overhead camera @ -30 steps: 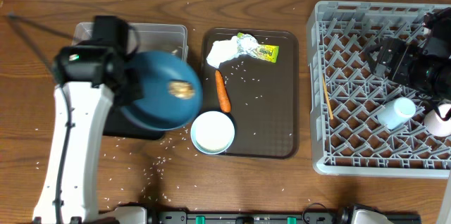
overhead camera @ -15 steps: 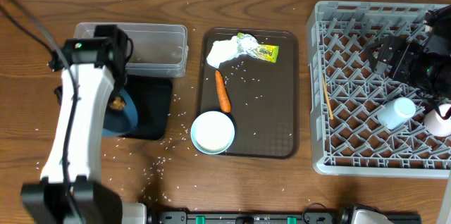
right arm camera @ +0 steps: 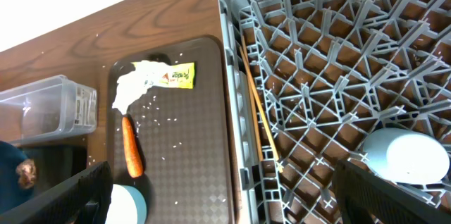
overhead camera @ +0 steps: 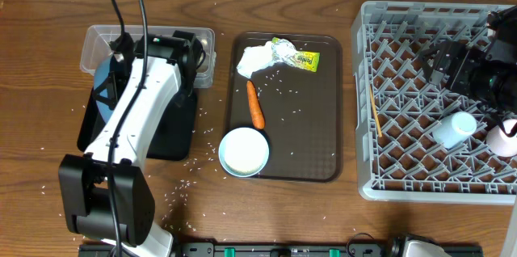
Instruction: Sort waste into correct bins and load items into the dishwasher rack
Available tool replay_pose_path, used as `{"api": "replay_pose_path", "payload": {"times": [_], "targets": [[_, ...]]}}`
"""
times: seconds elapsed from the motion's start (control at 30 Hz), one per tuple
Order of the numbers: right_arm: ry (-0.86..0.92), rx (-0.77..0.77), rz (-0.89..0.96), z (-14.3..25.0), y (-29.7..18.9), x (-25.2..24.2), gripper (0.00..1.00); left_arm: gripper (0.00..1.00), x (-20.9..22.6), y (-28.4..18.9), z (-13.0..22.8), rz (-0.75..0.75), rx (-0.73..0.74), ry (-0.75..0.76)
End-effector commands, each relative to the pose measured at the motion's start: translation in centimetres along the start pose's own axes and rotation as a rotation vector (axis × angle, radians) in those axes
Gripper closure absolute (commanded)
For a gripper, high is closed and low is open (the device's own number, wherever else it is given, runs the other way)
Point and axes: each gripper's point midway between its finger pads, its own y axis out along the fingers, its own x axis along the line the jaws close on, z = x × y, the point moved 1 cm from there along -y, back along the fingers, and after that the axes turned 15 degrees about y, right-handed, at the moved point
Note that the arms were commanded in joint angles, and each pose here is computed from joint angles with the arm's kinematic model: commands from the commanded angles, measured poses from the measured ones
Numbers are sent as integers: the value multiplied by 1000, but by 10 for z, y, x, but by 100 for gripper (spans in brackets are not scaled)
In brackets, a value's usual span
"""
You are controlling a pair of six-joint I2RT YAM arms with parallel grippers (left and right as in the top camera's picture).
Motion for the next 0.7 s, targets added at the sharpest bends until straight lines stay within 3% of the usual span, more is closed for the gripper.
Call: {"api": "replay_pose_path", "payload": {"times": [0.0,0.2,0.37,0.53,0.67], "targets": [[0,7,3,1,2,1,7,94,14,-2,-5,-81,-37,10],[0,7,2,1,2,1,6,94,14,-2,2,-63,-13,30],[1,12,4,2,2,0,6,94,10,-11,12,100,34,-54],[-1,22,-35,3,2,7,6,94,21,-43,6,401,-53,-228],[-67,57,-204,8,-1,36,7,94,10,-113,-22,900,-346,-230]]}}
